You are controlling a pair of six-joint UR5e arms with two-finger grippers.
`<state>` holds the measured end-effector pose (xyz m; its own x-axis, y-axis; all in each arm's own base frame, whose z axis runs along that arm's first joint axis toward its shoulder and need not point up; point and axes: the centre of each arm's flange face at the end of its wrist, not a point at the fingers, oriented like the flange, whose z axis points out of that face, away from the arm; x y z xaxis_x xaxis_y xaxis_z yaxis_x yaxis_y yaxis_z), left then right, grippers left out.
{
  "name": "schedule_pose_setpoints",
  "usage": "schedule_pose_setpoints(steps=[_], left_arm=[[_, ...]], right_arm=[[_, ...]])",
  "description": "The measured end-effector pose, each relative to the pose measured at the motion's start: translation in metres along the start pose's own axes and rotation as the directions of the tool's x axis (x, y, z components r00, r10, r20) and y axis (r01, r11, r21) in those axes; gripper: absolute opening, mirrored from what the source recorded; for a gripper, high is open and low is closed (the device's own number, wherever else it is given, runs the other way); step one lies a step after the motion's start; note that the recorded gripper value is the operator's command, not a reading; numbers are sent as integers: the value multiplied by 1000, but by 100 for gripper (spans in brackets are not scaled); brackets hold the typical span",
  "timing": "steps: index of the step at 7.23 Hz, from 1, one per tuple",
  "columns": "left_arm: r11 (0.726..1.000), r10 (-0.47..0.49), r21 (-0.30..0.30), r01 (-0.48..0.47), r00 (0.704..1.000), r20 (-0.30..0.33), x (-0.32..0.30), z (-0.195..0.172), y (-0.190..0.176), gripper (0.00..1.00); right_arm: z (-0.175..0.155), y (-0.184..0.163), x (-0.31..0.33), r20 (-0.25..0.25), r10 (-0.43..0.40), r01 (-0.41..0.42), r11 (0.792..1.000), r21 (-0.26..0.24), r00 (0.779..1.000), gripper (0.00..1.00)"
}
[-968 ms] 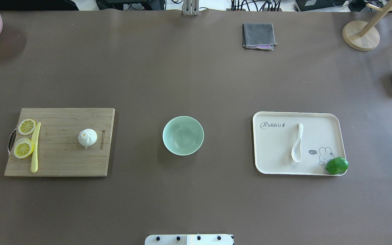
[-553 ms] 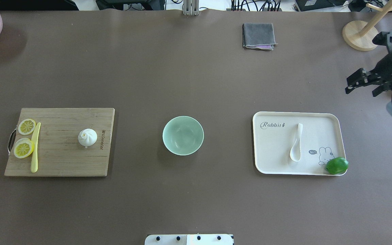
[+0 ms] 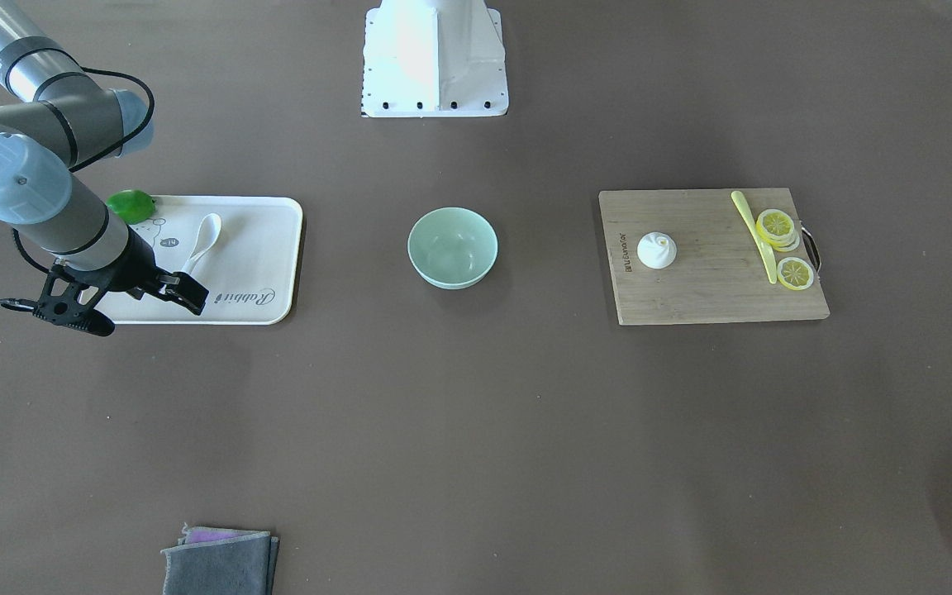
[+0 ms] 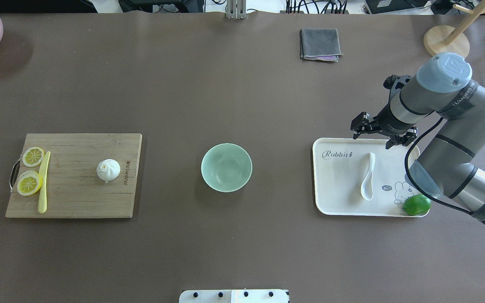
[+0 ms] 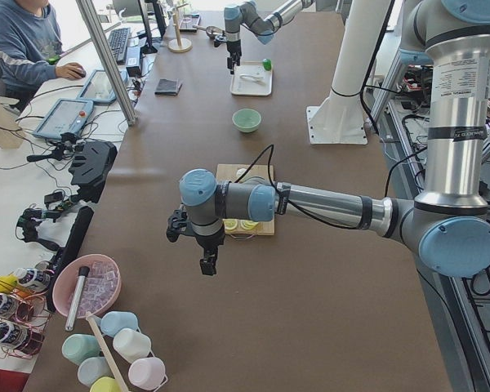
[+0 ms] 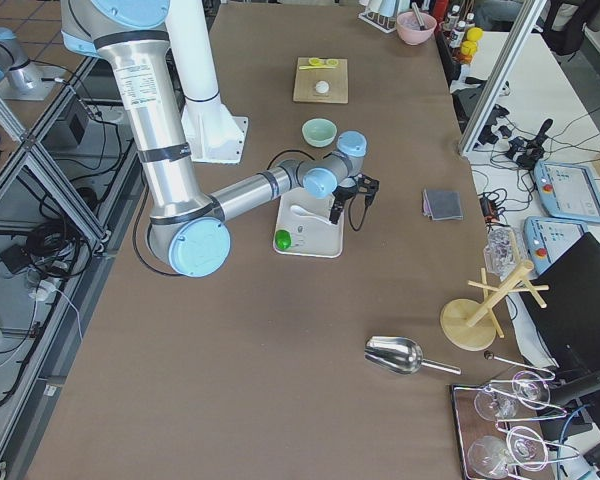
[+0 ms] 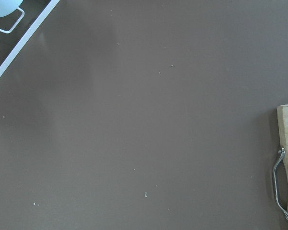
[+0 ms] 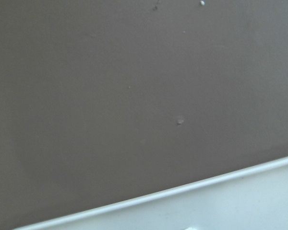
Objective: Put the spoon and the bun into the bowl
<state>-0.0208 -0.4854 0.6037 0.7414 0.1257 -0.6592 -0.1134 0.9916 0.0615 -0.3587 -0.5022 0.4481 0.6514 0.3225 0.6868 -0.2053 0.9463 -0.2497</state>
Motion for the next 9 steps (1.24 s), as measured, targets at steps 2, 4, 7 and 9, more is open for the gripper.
schedule_pose_setpoints(steps=[2, 4, 7, 9], left_arm=[[1000, 0, 0, 0, 1000, 0, 1, 0, -1, 98], [1000, -25, 1, 25, 1000, -1, 3, 0, -3, 98], [999, -53, 0, 53, 999, -2, 12, 1, -7, 98], [998, -55, -1, 55, 998, -2, 12, 2, -8, 98]], right_arm=[[5, 6, 1, -4, 27, -27, 999, -31, 1000, 74], [10, 10, 4, -10, 63, -64, 996, -58, 998, 72], [20, 18, 8, -27, 73, -75, 994, -85, 997, 48], [25, 24, 9, -53, 84, -89, 990, -112, 995, 0]])
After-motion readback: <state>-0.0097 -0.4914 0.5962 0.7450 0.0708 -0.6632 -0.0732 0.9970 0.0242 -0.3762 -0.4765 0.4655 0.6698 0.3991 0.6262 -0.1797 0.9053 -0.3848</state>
